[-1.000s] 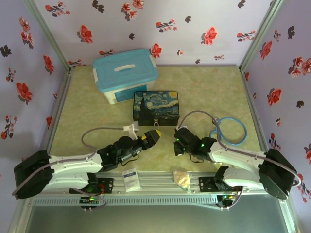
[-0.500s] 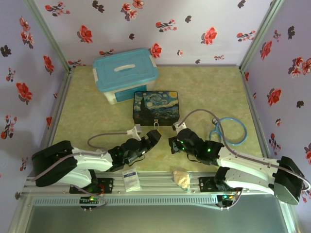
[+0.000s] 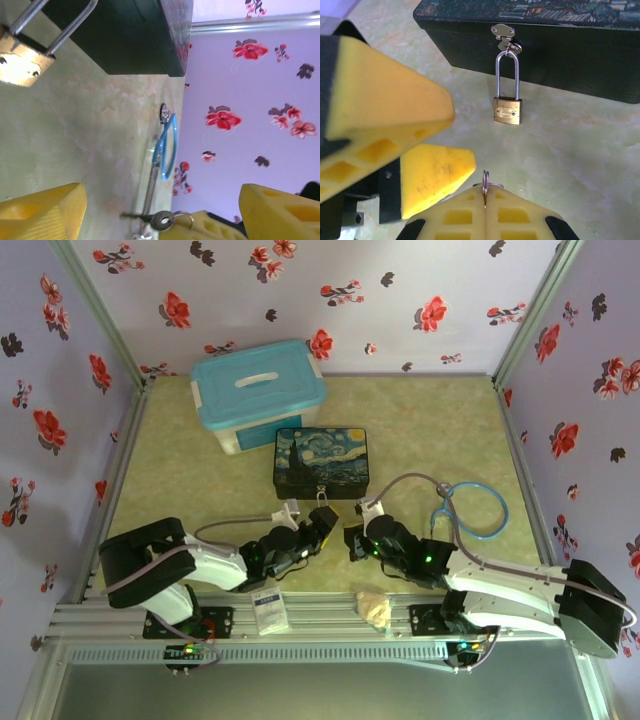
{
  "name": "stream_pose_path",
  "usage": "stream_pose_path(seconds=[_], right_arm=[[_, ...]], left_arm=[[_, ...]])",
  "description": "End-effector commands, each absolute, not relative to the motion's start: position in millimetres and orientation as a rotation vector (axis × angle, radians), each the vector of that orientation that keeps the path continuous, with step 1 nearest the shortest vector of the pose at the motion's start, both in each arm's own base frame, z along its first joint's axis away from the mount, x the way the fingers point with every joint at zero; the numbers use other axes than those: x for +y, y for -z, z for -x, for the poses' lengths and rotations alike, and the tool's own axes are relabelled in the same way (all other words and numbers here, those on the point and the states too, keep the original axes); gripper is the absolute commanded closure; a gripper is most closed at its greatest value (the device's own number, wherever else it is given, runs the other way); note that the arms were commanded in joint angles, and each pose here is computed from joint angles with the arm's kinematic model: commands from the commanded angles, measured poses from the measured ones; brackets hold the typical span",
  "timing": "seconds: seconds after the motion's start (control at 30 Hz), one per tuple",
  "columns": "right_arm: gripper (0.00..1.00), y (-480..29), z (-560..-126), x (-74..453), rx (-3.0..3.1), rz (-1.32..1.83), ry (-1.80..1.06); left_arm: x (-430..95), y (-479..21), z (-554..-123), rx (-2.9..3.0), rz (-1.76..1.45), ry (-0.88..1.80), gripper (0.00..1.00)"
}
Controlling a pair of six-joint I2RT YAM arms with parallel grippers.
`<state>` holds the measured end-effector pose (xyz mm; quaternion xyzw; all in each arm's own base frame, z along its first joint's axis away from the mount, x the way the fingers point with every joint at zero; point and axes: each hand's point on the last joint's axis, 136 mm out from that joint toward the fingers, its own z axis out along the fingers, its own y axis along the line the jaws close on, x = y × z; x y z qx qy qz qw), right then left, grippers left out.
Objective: Unlock the padlock with the key
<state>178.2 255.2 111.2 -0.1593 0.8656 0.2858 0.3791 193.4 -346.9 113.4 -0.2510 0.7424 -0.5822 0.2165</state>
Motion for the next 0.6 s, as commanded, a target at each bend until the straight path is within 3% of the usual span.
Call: stream_pose_path(seconds=[0.0,0.27,0.57], right_arm=[[1.0,-144,-187,269,2.077,0.322,-0.861],[1.0,-152,-190,292,2.019,0.35,-0.945],[1.0,-142,-180,301,2.032,0.384,-0.975]], left_arm=[[-351,-134,-195,1.937,0.837,1.764,0.17],[-349,-151,-197,1.86,0.937,1.842,0.12],[-334,-157,-200,1.801,0.943,1.81,0.22]])
